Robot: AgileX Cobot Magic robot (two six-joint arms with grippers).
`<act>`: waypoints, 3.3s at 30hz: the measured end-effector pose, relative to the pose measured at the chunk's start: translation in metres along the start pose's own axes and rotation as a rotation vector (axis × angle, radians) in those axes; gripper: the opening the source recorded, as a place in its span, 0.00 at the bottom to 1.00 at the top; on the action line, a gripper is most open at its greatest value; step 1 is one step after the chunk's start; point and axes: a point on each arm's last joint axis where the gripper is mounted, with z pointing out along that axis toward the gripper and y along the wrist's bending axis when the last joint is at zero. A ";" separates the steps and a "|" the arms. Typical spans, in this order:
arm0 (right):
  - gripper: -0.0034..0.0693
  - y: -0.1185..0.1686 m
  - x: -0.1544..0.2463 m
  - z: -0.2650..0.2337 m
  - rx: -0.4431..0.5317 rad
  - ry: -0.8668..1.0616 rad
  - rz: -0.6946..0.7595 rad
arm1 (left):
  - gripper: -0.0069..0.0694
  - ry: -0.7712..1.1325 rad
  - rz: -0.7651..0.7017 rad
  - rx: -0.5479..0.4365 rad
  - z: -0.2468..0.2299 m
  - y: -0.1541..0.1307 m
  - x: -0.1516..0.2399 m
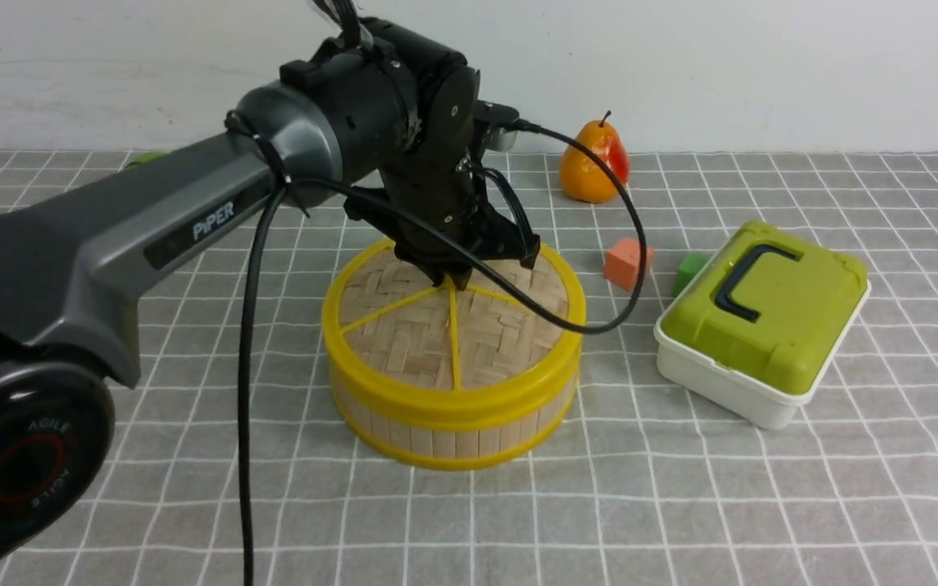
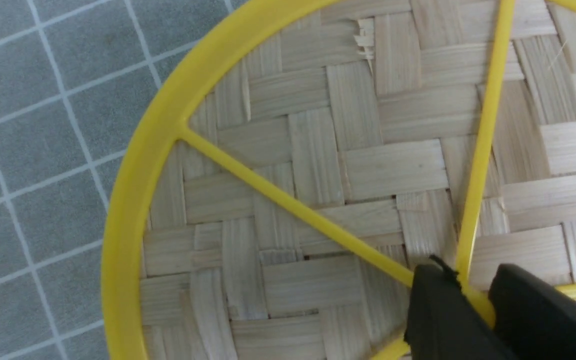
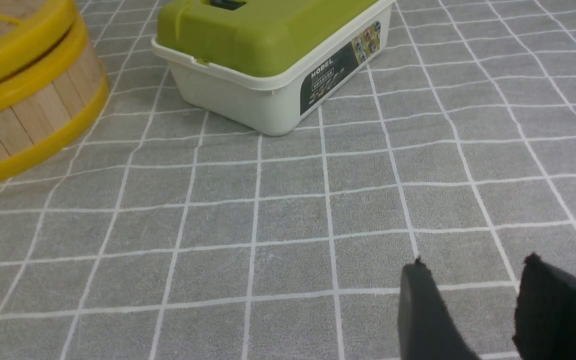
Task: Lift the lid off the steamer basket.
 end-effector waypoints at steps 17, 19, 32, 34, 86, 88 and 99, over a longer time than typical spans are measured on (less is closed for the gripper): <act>0.38 0.000 0.000 0.000 0.000 0.000 0.000 | 0.23 -0.255 -0.222 -0.380 -0.207 0.158 0.021; 0.38 0.000 0.000 0.000 0.000 0.000 0.000 | 0.23 -0.234 -0.291 -0.355 -0.186 0.183 0.034; 0.38 0.000 0.000 0.000 0.000 0.000 0.000 | 0.23 -0.079 -0.425 -0.177 -0.005 0.206 0.107; 0.38 0.000 0.000 0.000 0.000 0.000 0.000 | 0.23 -0.074 -0.450 -0.160 0.012 0.205 0.108; 0.38 0.000 0.000 0.000 0.000 0.000 0.000 | 0.07 -0.947 -0.248 -0.077 -0.215 0.098 0.369; 0.38 0.000 0.000 0.000 0.000 0.000 0.000 | 0.07 -0.939 -0.250 -0.074 -0.209 0.097 0.373; 0.38 0.000 0.000 0.000 0.000 0.000 0.000 | 0.07 -0.917 -0.168 -0.184 -0.189 0.103 0.383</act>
